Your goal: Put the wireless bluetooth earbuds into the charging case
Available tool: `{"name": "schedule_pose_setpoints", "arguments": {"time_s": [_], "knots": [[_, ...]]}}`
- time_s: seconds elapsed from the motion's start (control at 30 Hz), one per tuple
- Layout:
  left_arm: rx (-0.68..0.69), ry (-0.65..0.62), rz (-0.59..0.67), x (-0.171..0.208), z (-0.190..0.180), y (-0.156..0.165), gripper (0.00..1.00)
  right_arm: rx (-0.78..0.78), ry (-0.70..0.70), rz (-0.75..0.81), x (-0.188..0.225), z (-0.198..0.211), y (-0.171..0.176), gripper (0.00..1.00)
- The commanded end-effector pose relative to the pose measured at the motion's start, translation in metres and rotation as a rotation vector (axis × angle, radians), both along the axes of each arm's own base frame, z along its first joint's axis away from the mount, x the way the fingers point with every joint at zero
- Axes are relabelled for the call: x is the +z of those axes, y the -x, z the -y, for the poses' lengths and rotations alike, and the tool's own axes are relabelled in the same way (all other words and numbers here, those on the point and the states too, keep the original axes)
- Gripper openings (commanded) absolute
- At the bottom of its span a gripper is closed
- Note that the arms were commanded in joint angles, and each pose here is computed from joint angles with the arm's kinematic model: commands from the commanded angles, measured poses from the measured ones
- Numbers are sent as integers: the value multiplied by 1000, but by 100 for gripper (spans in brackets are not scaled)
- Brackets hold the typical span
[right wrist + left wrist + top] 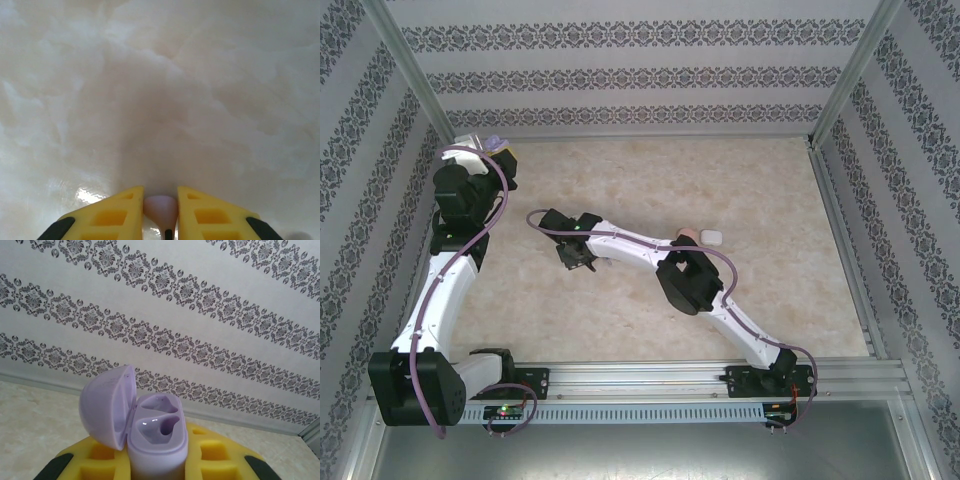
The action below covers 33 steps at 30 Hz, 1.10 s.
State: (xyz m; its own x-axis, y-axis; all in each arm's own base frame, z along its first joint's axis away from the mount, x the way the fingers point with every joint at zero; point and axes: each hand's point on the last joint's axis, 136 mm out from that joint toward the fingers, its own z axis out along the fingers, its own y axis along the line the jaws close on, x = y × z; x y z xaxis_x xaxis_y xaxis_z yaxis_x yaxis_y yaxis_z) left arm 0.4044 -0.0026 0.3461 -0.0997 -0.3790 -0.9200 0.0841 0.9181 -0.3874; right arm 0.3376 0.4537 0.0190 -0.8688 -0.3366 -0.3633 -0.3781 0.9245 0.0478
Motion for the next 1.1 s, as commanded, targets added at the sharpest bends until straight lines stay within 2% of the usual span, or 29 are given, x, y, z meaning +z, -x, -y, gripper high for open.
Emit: {"name": "schedule_pose_setpoints", "arguments": {"time_s": [0.0, 0.27, 0.57, 0.73, 0.93, 1.07], "knots": [[-25, 9, 93, 30, 2, 7, 0, -16, 10, -6, 21, 16, 0, 21], [-101, 1, 127, 46, 15, 12, 0, -43, -86, 89, 82, 24, -18, 20], [-214, -37, 191, 55, 40, 19, 0, -102, -181, 209, 158, 65, -43, 20], [-294, -147, 245, 40, 71, 24, 0, -140, -214, 273, 195, 102, -53, 20], [-480, -323, 255, -7, 134, 34, 0, -176, -269, 352, 242, 147, -54, 20], [-597, -378, 344, -29, 170, 48, 0, -183, -296, 414, 274, 171, -48, 20]]}}
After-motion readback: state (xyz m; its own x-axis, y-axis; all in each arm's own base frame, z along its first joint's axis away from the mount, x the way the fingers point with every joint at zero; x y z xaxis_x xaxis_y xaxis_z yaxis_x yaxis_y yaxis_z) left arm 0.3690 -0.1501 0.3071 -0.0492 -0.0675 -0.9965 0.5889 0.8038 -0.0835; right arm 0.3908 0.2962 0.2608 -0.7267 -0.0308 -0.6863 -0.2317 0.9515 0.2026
